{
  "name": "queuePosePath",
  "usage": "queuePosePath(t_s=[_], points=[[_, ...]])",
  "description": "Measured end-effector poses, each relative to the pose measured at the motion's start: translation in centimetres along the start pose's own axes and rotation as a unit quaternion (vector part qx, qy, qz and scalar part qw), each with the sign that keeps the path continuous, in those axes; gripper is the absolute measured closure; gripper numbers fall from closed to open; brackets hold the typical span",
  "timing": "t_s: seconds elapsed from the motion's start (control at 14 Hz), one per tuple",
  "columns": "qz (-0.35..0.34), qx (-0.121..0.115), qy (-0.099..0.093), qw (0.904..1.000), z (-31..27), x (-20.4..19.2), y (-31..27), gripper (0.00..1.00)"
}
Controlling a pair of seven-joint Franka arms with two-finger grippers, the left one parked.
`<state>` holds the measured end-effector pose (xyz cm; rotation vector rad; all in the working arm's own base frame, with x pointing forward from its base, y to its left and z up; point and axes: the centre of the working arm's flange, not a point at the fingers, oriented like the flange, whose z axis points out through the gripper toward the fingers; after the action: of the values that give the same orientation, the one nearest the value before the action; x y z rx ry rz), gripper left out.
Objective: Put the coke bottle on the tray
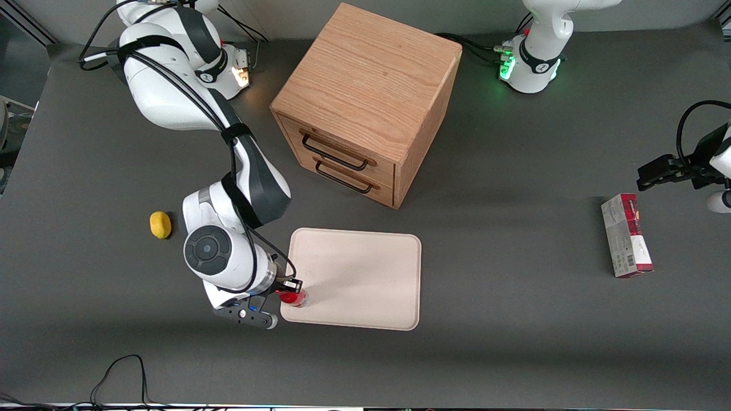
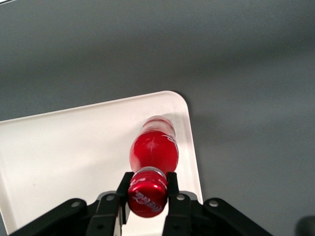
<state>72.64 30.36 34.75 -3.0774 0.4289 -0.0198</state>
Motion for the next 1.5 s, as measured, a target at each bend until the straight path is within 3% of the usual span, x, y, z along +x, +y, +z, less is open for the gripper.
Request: queuePosePath(t_s=[0.5, 0.64, 1.0, 1.07, 1.5], points=[[0.001, 0.001, 0.001, 1.0, 0.61, 0.1, -0.06, 0.68], [0.002, 0.001, 0.002, 1.0, 0.57, 0.11, -0.07, 0.56], [0.003, 0.003, 0.004, 1.0, 0.35, 0.17, -0.1, 0.04], [0.003, 0.003, 0.004, 1.0, 0.33, 0.17, -0.1, 0.0], [0.003, 0.004, 0.005, 1.0, 0.18, 0.2, -0.13, 0.0]])
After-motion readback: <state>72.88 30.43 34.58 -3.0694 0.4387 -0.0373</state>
